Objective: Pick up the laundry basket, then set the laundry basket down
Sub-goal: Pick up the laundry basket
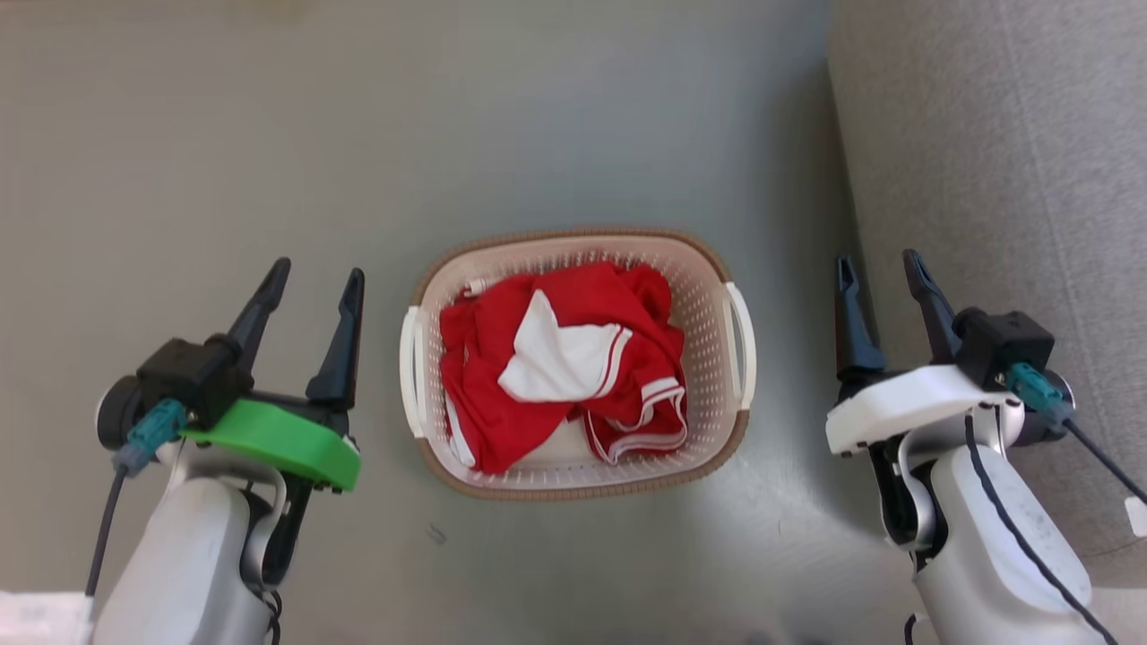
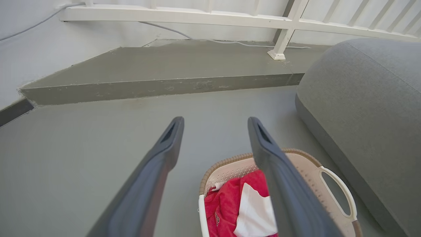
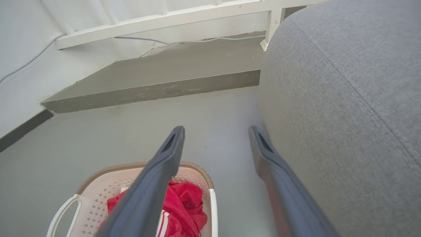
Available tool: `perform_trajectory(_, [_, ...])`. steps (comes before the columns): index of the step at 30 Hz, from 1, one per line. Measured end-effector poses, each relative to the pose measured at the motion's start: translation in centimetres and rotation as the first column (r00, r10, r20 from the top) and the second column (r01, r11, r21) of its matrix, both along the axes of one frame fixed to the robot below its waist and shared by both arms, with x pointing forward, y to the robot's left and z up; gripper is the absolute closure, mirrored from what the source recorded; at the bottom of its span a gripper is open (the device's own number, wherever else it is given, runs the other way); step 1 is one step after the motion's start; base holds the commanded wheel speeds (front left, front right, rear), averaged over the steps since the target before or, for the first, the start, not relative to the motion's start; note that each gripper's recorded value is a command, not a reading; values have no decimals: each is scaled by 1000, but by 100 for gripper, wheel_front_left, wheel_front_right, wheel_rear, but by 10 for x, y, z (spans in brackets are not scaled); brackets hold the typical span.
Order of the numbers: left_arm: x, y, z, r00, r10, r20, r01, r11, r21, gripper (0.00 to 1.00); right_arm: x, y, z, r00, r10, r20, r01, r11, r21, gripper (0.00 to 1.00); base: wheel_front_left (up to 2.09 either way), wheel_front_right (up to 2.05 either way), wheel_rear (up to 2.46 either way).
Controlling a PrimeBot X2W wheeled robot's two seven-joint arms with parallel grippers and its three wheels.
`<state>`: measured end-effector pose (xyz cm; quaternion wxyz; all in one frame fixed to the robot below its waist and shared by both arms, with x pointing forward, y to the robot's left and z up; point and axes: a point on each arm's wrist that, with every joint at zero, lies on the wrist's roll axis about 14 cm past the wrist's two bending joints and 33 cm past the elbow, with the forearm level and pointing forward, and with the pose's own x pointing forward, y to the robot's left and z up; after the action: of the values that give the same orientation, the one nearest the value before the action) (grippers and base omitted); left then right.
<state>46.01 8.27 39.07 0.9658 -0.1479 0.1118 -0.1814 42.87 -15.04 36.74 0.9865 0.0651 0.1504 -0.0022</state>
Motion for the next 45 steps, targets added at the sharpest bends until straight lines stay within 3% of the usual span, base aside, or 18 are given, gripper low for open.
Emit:
perform_trajectory(11, [7,-7,-66,985,-39,-167,37,999,-16,0,10,6,-62,988,15,-153,-14,1000,11,0,0,0,0])
perform_trajectory(21, [10,-19,-127,947,-100,-306,97,995,-27,0,6,10,-131,945,4,-328,17,998,63,0,0,0,0])
perform_trajectory(33, [-11,-24,-194,856,-138,-499,139,990,-36,0,7,34,-184,895,48,-443,13,991,135,0,0,0,0])
perform_trajectory(45, [-27,-31,-232,781,-178,-599,185,981,-50,0,-13,49,-225,829,92,-552,3,986,169,0,0,0,0])
